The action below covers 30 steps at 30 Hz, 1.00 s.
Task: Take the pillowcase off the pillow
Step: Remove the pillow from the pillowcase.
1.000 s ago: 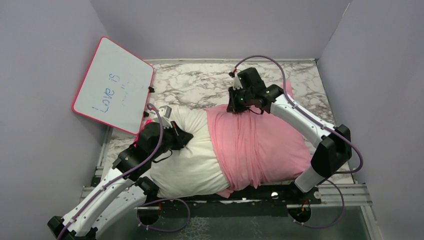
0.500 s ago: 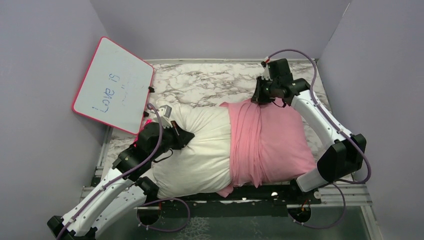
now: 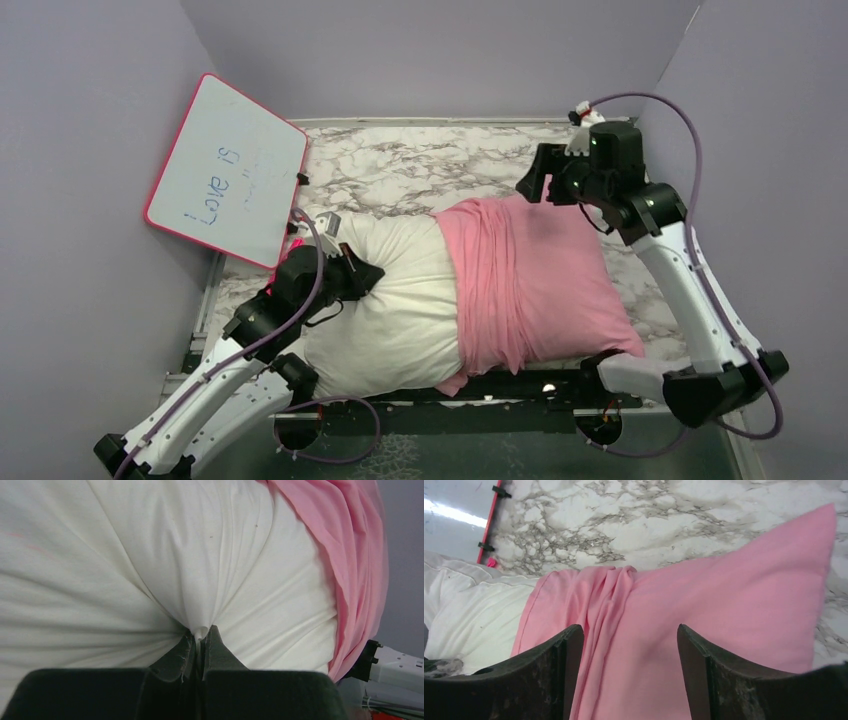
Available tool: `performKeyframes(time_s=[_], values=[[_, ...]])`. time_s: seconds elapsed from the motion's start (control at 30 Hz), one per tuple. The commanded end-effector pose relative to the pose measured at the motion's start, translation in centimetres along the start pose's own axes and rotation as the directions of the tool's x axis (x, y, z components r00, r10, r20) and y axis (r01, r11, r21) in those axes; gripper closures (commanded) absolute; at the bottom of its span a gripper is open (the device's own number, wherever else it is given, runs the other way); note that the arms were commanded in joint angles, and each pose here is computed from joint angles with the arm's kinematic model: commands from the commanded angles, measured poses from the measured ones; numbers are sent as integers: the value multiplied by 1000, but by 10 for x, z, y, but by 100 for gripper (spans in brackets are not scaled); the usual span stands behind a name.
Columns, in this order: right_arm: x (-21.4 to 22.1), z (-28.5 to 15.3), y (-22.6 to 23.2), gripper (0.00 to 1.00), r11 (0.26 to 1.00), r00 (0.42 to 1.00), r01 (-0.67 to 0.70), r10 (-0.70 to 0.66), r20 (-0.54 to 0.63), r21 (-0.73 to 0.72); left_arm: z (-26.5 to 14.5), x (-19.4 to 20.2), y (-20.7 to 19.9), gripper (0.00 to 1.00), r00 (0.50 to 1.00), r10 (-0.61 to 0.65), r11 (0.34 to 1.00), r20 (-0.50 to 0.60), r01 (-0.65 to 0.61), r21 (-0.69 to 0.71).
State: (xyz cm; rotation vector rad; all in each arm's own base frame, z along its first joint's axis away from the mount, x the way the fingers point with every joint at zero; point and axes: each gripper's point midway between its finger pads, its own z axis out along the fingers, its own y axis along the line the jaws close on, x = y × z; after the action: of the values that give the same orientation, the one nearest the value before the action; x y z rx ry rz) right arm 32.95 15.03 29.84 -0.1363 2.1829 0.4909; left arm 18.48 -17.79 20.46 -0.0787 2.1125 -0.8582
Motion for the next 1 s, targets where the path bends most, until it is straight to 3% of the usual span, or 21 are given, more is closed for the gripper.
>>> performKeyframes(time_s=[0.0, 0.23, 0.4, 0.6, 0.77, 0.9, 0.93, 0.97], values=[[28, -38, -23, 26, 994, 1000, -17, 14, 25, 112, -4, 21, 28, 100, 995, 20, 991, -96, -32, -126], [117, -61, -24, 26, 984, 982, -170, 174, -68, 62, 9, -4, 28, 100, 993, 93, 973, -73, -106, -204], [154, -66, -29, 22, 952, 952, -297, 301, -48, 71, 36, -32, 28, 100, 978, 189, 937, -87, -206, -282], [152, -72, -12, 22, 950, 946, -313, 311, -97, -2, 82, -96, 39, 100, 980, 191, 928, -60, -201, -315], [149, -79, -5, 21, 967, 958, -252, 245, -152, -28, 96, -160, 53, 100, 974, 225, 894, 4, -205, -399], [145, -81, 1, 21, 969, 962, -239, 227, -151, -65, 111, -170, 48, 100, 974, 227, 912, -26, -222, -344], [145, -81, 3, 21, 968, 962, -241, 228, -149, -74, 111, -167, 44, 94, 976, 214, 922, -40, -216, -321], [145, -81, 4, 21, 966, 962, -245, 232, -147, -79, 108, -165, 36, 76, 977, 206, 934, -51, -212, -288]])
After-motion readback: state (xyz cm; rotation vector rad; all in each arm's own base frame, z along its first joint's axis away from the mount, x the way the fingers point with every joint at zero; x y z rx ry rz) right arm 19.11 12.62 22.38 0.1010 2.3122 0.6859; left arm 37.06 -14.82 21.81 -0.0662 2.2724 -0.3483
